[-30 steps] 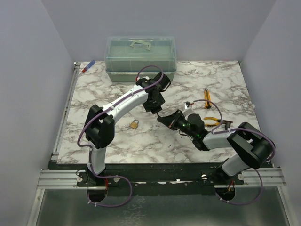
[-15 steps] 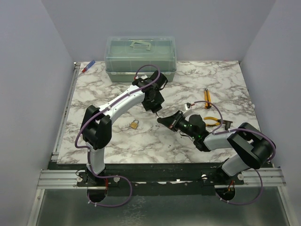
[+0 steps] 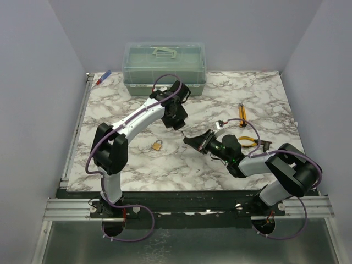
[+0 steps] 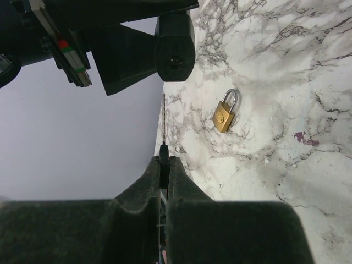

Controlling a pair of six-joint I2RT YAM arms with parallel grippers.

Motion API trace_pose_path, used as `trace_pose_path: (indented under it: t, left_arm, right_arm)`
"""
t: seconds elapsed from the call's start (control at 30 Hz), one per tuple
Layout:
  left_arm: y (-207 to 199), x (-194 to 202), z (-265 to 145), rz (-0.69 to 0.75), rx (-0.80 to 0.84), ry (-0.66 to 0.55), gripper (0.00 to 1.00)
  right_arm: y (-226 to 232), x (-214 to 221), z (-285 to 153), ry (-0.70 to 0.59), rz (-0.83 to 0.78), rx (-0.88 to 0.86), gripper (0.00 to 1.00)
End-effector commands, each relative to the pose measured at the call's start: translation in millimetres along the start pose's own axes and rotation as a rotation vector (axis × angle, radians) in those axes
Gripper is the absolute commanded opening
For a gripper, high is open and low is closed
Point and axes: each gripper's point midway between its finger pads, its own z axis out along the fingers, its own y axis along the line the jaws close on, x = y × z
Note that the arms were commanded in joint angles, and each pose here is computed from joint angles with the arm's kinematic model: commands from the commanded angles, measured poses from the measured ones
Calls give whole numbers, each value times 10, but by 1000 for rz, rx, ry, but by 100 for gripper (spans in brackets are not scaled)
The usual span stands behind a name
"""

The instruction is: Unlock with the key

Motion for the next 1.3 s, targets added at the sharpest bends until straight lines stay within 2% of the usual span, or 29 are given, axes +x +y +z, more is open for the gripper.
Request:
trace_pose_path:
  t: [0.0,0.43,1.27]
  left_arm:
    - [-207,-51,-282,-18,119,-1,0]
    - [-178,108,-308,-33,148,51,0]
    - [-232,236,-342,-25,173,69,0]
  right_arm:
    - [4,-44,16,-22,-11,-9,0]
    - [-9,-115,159,-45,-38,2,0]
    - [-91,-177,221,-74,-45,42,0]
